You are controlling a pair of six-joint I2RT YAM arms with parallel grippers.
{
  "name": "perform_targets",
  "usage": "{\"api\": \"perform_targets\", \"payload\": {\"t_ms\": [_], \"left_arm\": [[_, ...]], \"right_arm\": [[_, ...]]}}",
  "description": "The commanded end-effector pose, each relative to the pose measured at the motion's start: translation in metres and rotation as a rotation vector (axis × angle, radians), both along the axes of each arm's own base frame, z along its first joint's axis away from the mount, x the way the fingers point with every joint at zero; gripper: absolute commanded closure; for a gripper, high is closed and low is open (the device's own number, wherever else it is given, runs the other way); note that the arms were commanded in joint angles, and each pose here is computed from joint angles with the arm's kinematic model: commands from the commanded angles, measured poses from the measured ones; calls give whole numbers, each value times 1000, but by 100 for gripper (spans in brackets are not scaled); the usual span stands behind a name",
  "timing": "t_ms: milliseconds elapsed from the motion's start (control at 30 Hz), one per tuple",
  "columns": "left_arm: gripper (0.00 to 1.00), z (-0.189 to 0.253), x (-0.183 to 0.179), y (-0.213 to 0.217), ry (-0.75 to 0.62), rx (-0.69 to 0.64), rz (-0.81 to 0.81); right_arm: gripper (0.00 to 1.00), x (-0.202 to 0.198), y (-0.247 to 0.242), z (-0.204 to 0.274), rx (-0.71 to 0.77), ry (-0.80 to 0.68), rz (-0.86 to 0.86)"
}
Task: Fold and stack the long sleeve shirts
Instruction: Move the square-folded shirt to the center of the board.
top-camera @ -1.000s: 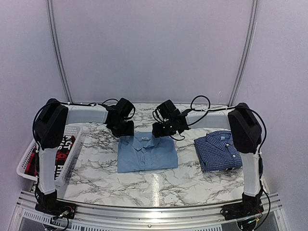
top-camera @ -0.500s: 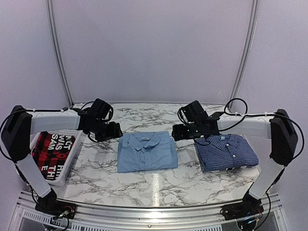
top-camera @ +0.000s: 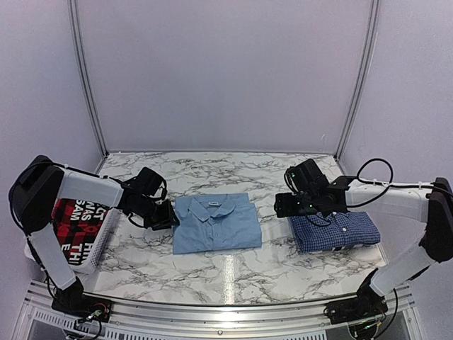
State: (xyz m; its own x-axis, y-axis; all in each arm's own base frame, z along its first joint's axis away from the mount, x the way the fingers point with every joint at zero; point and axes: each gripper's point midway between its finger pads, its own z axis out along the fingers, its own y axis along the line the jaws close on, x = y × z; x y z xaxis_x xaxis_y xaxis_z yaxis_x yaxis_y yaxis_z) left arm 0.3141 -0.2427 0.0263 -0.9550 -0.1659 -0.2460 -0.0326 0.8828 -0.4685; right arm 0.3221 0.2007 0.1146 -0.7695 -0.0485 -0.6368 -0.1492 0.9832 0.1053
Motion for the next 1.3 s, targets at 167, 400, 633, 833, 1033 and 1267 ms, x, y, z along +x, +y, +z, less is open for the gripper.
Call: {"api": "perform_targets", "payload": {"t_ms": [167,400,633,833,1033,1267], "left_arm": [[100,-11,15,-8,-4,50,-10],[100,1,44,55,-48,235,60],[100,7,50,107,-38,335,19],[49,29,65,100,-88,295,11],[1,83,81,99,-201,304,44],[1,131,73,67,-296,225,15]], "right_arm": [[19,-2,-19,10,-20,-19,-56],[18,-6,-33,3,-86,0,-90],[17,-11,-48,-3,-131,-2,-134],[17,-12,-53,-4,-166,-1,-143],[18,-17,-66,1,-179,0,-205],[19,-34,-95,17,-97,-61,-319]]}}
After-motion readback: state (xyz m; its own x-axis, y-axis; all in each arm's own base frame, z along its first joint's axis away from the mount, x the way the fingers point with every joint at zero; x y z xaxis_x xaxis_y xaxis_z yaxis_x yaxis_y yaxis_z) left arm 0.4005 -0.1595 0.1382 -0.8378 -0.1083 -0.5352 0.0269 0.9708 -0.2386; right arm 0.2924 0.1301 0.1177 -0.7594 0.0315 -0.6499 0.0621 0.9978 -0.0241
